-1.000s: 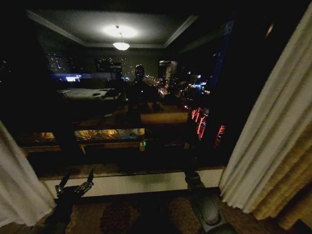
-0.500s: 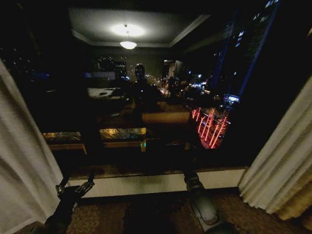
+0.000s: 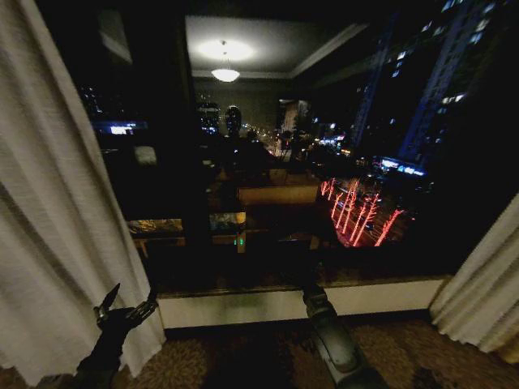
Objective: Open the curtains by pulling them apart, changing their state from closed to fully open.
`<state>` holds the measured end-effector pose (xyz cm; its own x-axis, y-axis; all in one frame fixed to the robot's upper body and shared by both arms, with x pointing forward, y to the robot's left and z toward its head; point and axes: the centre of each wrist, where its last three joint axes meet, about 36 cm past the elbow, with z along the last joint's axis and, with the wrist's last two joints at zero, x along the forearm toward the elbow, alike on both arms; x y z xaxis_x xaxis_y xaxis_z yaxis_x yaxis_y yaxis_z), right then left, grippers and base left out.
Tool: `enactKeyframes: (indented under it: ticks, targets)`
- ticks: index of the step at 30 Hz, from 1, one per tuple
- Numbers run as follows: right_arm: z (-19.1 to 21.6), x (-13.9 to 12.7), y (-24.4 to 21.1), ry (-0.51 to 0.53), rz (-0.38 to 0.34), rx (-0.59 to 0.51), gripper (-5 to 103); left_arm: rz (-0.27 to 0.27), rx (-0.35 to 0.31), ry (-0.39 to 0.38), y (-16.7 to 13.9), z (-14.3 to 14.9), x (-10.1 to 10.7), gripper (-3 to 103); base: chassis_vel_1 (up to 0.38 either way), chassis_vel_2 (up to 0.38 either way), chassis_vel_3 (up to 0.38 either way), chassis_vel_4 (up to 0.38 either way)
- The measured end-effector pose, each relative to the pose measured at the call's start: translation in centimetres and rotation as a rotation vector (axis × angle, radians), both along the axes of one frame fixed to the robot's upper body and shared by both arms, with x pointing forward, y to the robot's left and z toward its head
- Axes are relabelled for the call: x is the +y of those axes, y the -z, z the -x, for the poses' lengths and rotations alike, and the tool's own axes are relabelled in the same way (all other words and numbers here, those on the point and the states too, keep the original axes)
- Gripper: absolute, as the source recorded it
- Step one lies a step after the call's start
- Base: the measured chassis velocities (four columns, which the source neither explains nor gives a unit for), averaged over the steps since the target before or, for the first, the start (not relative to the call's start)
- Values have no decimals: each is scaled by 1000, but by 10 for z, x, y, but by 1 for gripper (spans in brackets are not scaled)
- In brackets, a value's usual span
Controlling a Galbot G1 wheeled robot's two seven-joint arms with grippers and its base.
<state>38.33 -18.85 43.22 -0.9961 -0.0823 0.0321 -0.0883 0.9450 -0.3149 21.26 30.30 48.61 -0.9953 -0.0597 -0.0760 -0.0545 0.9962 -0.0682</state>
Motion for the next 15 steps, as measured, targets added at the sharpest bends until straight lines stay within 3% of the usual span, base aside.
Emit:
enactKeyframes:
  ticks: [15]
  targets:
    - [-21, -12, 2, 2, -27, 11, 100, 0, 16, -7, 4, 1, 2, 100, 357, 361, -348, -356]
